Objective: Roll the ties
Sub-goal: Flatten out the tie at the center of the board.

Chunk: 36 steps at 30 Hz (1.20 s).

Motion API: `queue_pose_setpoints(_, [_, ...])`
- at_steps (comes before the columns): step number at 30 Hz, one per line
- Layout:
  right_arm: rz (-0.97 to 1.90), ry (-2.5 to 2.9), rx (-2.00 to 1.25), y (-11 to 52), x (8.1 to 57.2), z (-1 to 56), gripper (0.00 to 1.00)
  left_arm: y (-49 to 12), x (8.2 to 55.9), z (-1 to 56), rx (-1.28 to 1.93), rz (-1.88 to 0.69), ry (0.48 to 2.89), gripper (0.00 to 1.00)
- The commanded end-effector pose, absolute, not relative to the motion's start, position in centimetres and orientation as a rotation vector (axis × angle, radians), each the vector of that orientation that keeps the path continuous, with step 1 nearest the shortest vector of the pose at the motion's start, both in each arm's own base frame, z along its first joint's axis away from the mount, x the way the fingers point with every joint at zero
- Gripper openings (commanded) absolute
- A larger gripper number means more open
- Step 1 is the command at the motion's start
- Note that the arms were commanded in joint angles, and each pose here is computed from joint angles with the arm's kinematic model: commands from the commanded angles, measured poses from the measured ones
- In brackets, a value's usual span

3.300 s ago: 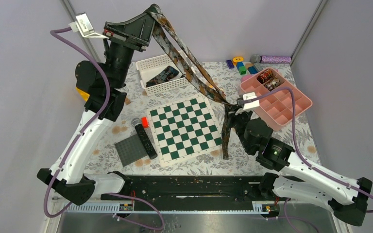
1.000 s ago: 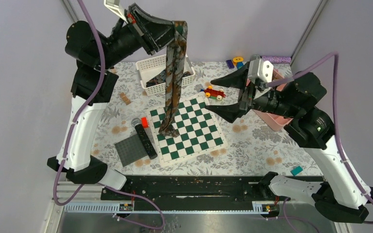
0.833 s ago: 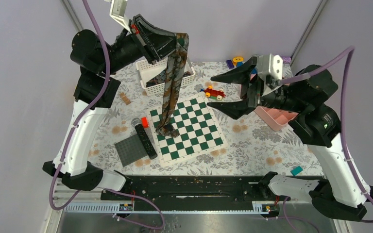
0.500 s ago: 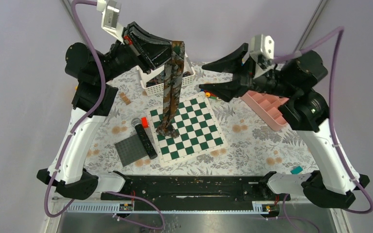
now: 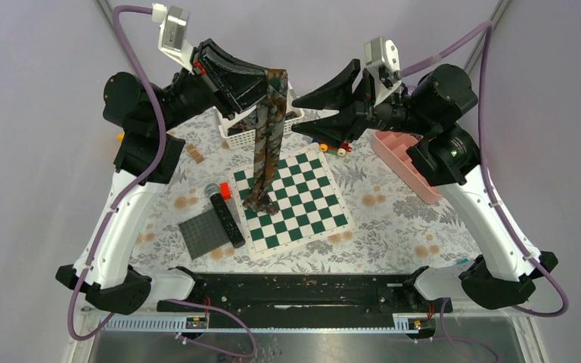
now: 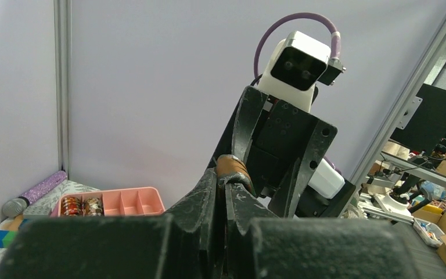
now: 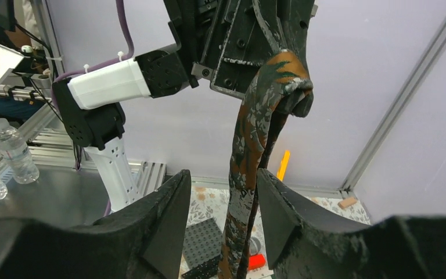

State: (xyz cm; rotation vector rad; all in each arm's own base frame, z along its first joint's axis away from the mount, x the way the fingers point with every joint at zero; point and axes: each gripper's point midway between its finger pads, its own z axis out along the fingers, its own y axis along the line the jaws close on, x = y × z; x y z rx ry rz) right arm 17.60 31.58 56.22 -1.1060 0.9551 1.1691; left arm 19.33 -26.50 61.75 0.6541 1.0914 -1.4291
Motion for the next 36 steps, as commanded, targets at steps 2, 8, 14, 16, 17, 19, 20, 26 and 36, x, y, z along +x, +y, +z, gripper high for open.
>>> queue_pose_setpoints(2, [1.216,0.874,-1.121,31.8,16.9,57.5,0.52,-25.9,17.4,63.3,0.697,-1.442,0.998,0.0])
queue_pose_setpoints(8, [1.217,0.891,-1.112,32.4,17.8,57.0,0.52,-26.0,17.1,63.5,0.703,-1.456,0.991,0.0])
queue_pose_setpoints(14, [1.209,0.902,-1.105,32.6,18.3,56.6,0.53,-26.0,16.9,63.4,0.714,-1.459,0.99,0.0])
queue_pose_setpoints(16, [1.211,0.904,-1.109,32.7,18.3,56.5,0.53,-26.0,17.0,63.4,0.712,-1.459,0.993,0.0])
queue_pose_setpoints(17, [1.212,0.904,-1.11,32.7,18.3,56.5,0.52,-26.0,17.0,63.4,0.713,-1.461,0.992,0.0])
queue_pose_setpoints(19, [1.216,0.902,-1.112,32.7,18.3,56.5,0.51,-26.1,17.1,63.4,0.712,-1.462,0.993,0.0])
queue_pose_setpoints(20, [1.22,0.9,-1.115,32.7,18.2,56.5,0.5,-26.1,17.1,63.3,0.711,-1.461,0.994,0.0])
queue_pose_setpoints(26, [1.244,0.893,-1.122,32.9,18.0,56.6,0.47,-26.3,17.4,63.3,0.709,-1.471,0.999,0.0])
queue_pose_setpoints(36, [1.247,0.891,-1.119,32.9,18.0,56.9,0.42,-27.1,17.5,63.0,0.725,-1.484,1.009,0.0])
